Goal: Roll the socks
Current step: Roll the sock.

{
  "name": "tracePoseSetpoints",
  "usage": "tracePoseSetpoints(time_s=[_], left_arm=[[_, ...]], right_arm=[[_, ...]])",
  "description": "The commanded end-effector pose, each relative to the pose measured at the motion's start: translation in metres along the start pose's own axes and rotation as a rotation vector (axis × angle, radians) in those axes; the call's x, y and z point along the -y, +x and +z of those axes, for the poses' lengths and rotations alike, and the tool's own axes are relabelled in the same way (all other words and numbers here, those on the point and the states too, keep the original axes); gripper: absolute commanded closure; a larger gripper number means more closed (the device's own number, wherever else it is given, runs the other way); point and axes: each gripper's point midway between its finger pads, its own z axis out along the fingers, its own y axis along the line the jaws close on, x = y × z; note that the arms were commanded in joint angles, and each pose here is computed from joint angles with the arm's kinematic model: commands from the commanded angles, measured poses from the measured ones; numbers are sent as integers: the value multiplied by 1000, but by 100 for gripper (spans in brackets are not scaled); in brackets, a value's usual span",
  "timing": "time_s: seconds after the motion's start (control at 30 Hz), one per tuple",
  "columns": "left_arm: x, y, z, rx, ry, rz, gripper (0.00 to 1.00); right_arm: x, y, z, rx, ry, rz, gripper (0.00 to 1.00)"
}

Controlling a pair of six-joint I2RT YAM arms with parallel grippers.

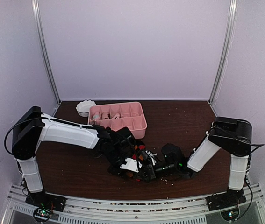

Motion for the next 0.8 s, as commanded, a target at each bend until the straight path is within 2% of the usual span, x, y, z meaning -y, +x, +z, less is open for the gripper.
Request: tracePoseSetpoints(time_s=[0.0,0.07,0.17,0.27,0.4,0.5,0.6,0.77], left_arm=[[-9,-8,3,18,-27,-21,58],[-8,-9,4,24,-19,-30,60],[-7,-8,9,17,3,-51,72],[-5,-4,16,5,49,-97,80],[-1,3,19,13,123,-171,94],[1,11,21,8,189,-235,100],[3,18,21,20,265,-314,100],[1,22,15,82,400,-453,100]], right_arm=[[104,105,-27,-275,382,288,100],[107,106,-28,-280,399,285,100],[110,106,-30,-280,420,277,100],[112,103,-33,-263,453,246,100],[102,86,-37,-204,483,160,86],[92,72,-38,-154,479,106,77],[82,57,-43,-82,465,60,70],[72,37,-61,41,495,-33,67]])
